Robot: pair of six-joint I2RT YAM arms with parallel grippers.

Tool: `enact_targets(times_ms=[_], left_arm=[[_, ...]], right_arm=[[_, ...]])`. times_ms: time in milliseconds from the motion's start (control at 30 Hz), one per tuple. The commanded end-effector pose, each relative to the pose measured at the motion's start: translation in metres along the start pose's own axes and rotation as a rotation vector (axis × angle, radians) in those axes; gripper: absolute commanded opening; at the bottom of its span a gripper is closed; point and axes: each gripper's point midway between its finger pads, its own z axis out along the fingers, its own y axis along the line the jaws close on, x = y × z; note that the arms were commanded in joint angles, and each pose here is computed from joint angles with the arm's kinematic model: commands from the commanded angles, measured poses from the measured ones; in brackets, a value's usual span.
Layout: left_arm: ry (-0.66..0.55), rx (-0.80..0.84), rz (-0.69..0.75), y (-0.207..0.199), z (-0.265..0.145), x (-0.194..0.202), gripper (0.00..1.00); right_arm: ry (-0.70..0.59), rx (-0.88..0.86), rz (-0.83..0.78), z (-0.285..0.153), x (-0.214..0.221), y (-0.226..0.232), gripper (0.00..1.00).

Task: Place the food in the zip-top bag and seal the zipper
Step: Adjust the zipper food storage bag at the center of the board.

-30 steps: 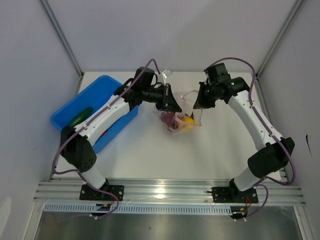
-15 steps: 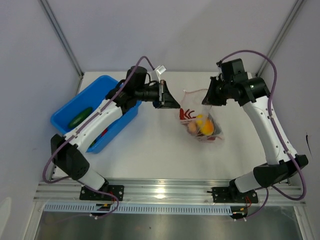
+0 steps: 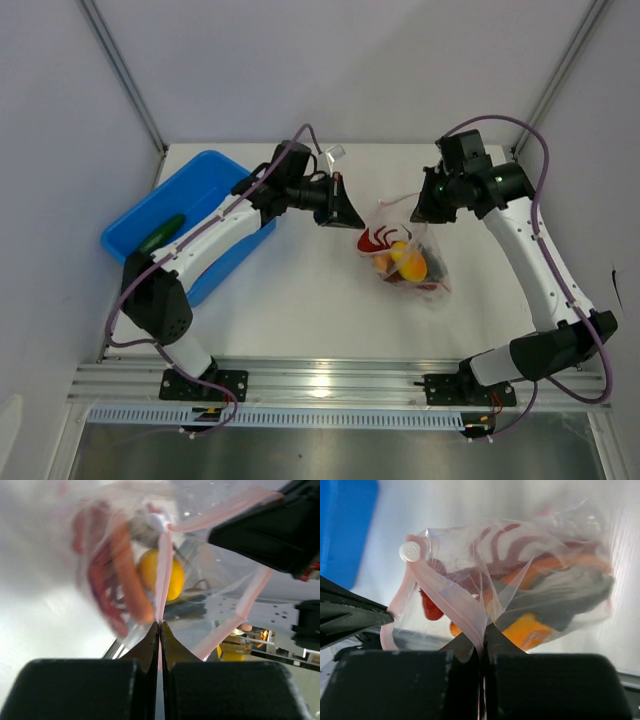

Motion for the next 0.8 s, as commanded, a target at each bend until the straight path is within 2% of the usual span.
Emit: enact_targets(times_ms=[0, 100, 200, 233, 300, 333, 400, 433, 467, 600, 667, 767], left_arm=[[-0.103, 0.146, 0.18, -0.076, -0.036, -0.021, 0.01], [-0.062, 0.093, 0.138, -0.053, -0.025, -0.015, 0.06], [-0.074, 0.054, 0.138, -0.04, -0.027, -0.013, 0.29], [-0.091, 0.036, 0.152, -0.035, -0.031, -0.013, 0.46], [-0.148, 0.005, 0.21, -0.038, -0.044, -0.018, 0.56], [-0.169, -0.017, 0.224, -0.036, -0.05, -0.021, 0.66], [-0.214, -0.067, 0.255, -0.032, -0.06, -0.026, 0.75], [-0.253, -0.083, 0.27, -0.035, -0.072, -0.029, 0.91], [-0.275, -0.106, 0.275, -0.033, -0.077, -0.031, 0.97], [-0.418, -0.257, 0.268, -0.018, -0.117, -0.042, 0.99], [-0.519, -0.402, 0.218, 0.004, -0.149, -0.048, 1.0], [-0.591, -0.664, 0.038, 0.06, -0.192, -0.043, 0.99]], right_arm=[[-0.149, -0.107, 0.014, -0.046, -0.026, 0.026, 0.0], [-0.122, -0.087, 0.021, -0.034, -0.017, 0.018, 0.0], [-0.084, -0.083, 0.027, -0.023, -0.007, 0.015, 0.0], [-0.082, -0.09, 0.027, -0.021, -0.006, 0.016, 0.0], [-0.089, -0.095, 0.026, -0.02, -0.005, 0.015, 0.0], [-0.088, -0.094, 0.021, -0.019, -0.004, 0.015, 0.0], [-0.072, -0.088, 0.018, -0.014, -0.002, 0.013, 0.0], [-0.06, -0.092, 0.013, -0.011, 0.0, 0.014, 0.0], [-0.06, -0.096, 0.008, -0.01, -0.001, 0.015, 0.0], [-0.026, -0.109, -0.006, 0.003, 0.002, 0.019, 0.0], [-0.02, -0.113, -0.018, 0.008, 0.002, 0.02, 0.0], [-0.008, -0.105, -0.049, 0.018, 0.002, 0.019, 0.0]])
